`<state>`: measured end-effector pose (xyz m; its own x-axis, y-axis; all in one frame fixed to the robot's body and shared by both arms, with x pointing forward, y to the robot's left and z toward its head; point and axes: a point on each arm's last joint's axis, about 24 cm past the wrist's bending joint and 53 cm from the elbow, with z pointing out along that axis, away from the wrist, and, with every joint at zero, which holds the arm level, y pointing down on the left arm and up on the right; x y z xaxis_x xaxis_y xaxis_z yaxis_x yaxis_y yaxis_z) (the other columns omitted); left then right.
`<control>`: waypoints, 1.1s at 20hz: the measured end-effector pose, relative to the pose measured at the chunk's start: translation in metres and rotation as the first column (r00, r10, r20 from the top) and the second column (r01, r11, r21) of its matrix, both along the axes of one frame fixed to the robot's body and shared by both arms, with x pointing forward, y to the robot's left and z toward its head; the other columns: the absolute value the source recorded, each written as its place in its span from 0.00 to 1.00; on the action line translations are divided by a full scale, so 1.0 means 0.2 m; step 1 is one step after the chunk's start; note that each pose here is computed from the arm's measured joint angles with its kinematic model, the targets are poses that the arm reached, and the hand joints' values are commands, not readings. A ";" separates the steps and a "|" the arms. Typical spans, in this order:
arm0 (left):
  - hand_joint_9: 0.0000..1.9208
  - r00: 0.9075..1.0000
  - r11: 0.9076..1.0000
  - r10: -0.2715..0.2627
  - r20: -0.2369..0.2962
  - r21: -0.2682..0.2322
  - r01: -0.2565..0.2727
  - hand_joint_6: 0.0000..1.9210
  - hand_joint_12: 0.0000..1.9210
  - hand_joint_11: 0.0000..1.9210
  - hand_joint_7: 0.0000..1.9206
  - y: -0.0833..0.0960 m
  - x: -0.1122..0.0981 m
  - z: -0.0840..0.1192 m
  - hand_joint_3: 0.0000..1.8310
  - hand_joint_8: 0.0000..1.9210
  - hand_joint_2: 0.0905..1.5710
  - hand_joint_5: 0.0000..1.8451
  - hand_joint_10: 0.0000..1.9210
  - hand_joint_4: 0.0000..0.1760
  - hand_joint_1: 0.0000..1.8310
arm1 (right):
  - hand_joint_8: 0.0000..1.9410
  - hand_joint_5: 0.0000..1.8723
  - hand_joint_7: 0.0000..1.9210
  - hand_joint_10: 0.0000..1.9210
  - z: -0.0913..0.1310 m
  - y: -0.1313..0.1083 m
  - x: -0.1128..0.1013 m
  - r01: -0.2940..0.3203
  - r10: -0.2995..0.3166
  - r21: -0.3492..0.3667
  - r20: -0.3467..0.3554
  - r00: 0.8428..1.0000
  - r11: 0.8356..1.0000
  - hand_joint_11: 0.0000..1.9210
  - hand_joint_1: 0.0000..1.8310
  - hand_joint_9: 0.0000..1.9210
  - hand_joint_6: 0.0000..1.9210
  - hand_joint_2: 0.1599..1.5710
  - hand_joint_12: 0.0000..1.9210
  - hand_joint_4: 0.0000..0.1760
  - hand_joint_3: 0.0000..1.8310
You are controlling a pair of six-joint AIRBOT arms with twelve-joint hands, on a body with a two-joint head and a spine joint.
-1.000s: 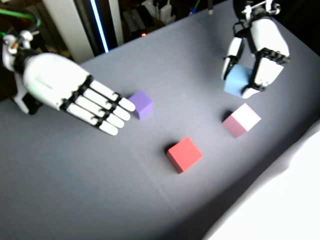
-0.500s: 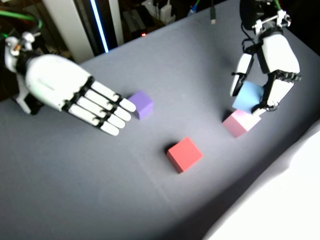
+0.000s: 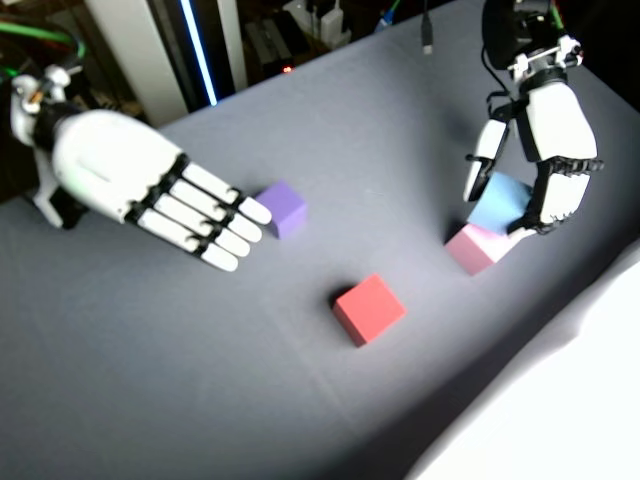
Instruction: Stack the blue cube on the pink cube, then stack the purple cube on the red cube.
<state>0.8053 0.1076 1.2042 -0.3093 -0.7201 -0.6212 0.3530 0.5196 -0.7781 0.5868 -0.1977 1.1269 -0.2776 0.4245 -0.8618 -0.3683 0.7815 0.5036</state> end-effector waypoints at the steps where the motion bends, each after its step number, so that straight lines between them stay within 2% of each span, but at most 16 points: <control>1: 0.02 1.000 1.000 -0.004 -0.001 -0.002 0.004 0.31 0.84 0.00 0.11 -0.01 -0.01 0.00 0.00 0.21 0.73 0.04 0.52 0.85 0.49 | 0.00 0.00 0.00 0.00 0.00 0.00 0.00 0.001 -0.001 0.000 0.000 1.000 1.000 0.00 0.37 0.00 0.00 0.82 0.00 0.00 0.00; 2: 0.00 1.000 1.000 -0.010 0.004 0.003 0.010 0.21 0.70 0.00 0.06 -0.02 -0.01 0.00 0.00 0.11 0.71 0.00 0.34 0.99 0.46 | 0.00 0.00 0.00 0.00 0.00 0.00 0.00 0.001 -0.001 0.000 0.000 1.000 1.000 0.00 0.35 0.00 0.00 0.82 0.00 0.00 0.00; 3: 0.00 1.000 1.000 -0.015 0.005 0.004 0.015 0.21 0.70 0.00 0.06 -0.03 -0.02 0.00 0.00 0.11 0.71 0.00 0.34 0.99 0.46 | 0.00 0.00 0.00 0.00 0.00 0.00 0.00 0.000 0.000 0.000 0.000 1.000 1.000 0.00 0.35 0.00 0.00 0.82 0.00 0.00 0.00; 4: 0.00 1.000 1.000 -0.019 0.008 -0.002 0.019 0.10 0.57 0.00 0.03 -0.03 -0.03 0.01 0.00 0.04 0.69 0.00 0.18 1.00 0.45 | 0.00 0.00 0.00 0.00 0.00 0.00 0.00 -0.002 0.002 -0.001 0.000 1.000 1.000 0.00 0.31 0.00 0.00 0.82 0.00 0.00 0.00; 5: 0.00 1.000 1.000 -0.025 0.015 0.003 0.025 0.10 0.57 0.00 0.03 -0.04 -0.04 0.01 0.00 0.04 0.69 0.00 0.18 1.00 0.45 | 0.00 0.00 0.00 0.00 0.00 0.00 0.00 0.000 0.000 0.000 -0.001 1.000 1.000 0.00 0.31 0.00 0.00 0.82 0.00 0.00 0.00; 6: 0.00 0.999 1.000 -0.031 0.019 -0.003 0.031 0.01 0.02 0.00 0.00 -0.04 -0.06 0.01 0.00 0.00 0.65 0.00 0.01 1.00 0.42 | 0.00 0.00 0.00 0.00 0.00 0.00 0.00 0.001 -0.001 0.000 -0.001 1.000 1.000 0.00 0.30 0.00 0.00 0.83 0.00 0.00 0.00; 9: 0.00 0.998 0.999 -0.040 0.057 -0.002 0.041 0.00 0.00 0.00 0.00 0.00 -0.12 0.04 0.00 0.00 0.61 0.00 0.00 1.00 0.37 | 0.00 0.00 0.00 0.00 0.00 0.00 0.00 -0.001 0.001 0.002 -0.002 1.000 1.000 0.00 0.32 0.00 0.00 0.83 0.00 0.00 0.00; 12: 0.00 0.995 0.999 -0.041 0.087 -0.007 0.041 0.00 0.00 0.00 0.00 0.06 -0.17 0.06 0.00 0.00 0.61 0.00 0.00 1.00 0.39 | 0.00 0.00 0.00 0.00 0.00 0.00 0.00 0.000 0.000 0.006 -0.004 1.000 1.000 0.00 0.33 0.00 0.00 0.82 0.00 0.00 0.00; 13: 0.00 0.994 0.999 -0.043 0.105 -0.007 0.044 0.00 0.00 0.00 0.00 0.07 -0.20 0.07 0.00 0.00 0.61 0.00 0.00 1.00 0.40 | 0.00 0.00 0.00 0.00 0.00 0.01 -0.01 -0.005 0.005 0.017 -0.008 1.000 1.000 0.00 0.36 0.00 0.00 0.81 0.00 0.00 0.00; 15: 0.00 0.990 0.998 -0.058 0.132 -0.007 0.059 0.00 0.00 0.00 0.00 0.11 -0.29 0.06 0.00 0.00 0.59 0.00 0.00 1.00 0.33 | 0.00 0.00 0.00 0.00 0.01 0.03 -0.02 -0.024 0.025 0.051 -0.015 1.000 0.998 0.00 0.30 0.00 0.00 0.81 0.00 0.00 0.00; 18: 0.00 0.984 0.997 -0.076 0.159 -0.004 0.078 0.00 0.00 0.00 0.00 0.18 -0.44 0.03 0.01 0.00 0.66 0.00 0.00 1.00 0.36 | 0.00 0.00 0.00 0.00 0.03 0.06 -0.04 -0.062 0.064 0.088 -0.021 0.998 0.994 0.00 0.32 0.00 0.00 0.78 0.00 0.00 0.00; 20: 0.00 0.982 0.997 -0.079 0.174 -0.003 0.080 0.00 0.00 0.00 0.00 0.22 -0.51 0.03 0.01 0.00 0.77 0.00 0.00 1.00 0.31 | 0.00 0.00 0.00 0.00 0.03 0.07 -0.04 -0.087 0.090 0.108 -0.029 0.995 0.990 0.00 0.31 0.00 0.00 0.75 0.00 0.00 0.00; 22: 0.00 0.978 0.996 -0.083 0.189 -0.008 0.086 0.00 0.00 0.00 0.00 0.27 -0.58 0.02 0.02 0.00 0.81 0.00 0.00 1.00 0.29 | 0.00 0.00 0.00 0.00 0.03 0.09 -0.03 -0.096 0.100 0.116 -0.029 0.995 0.989 0.00 0.32 0.00 0.00 0.74 0.00 0.00 0.00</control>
<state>0.6890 0.1607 1.2089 -0.2477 -0.7068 -0.6627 0.5359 0.4699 -0.7015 0.5812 -0.1795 1.1323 -0.3518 0.4890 -0.7982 -0.4208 0.6791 0.6014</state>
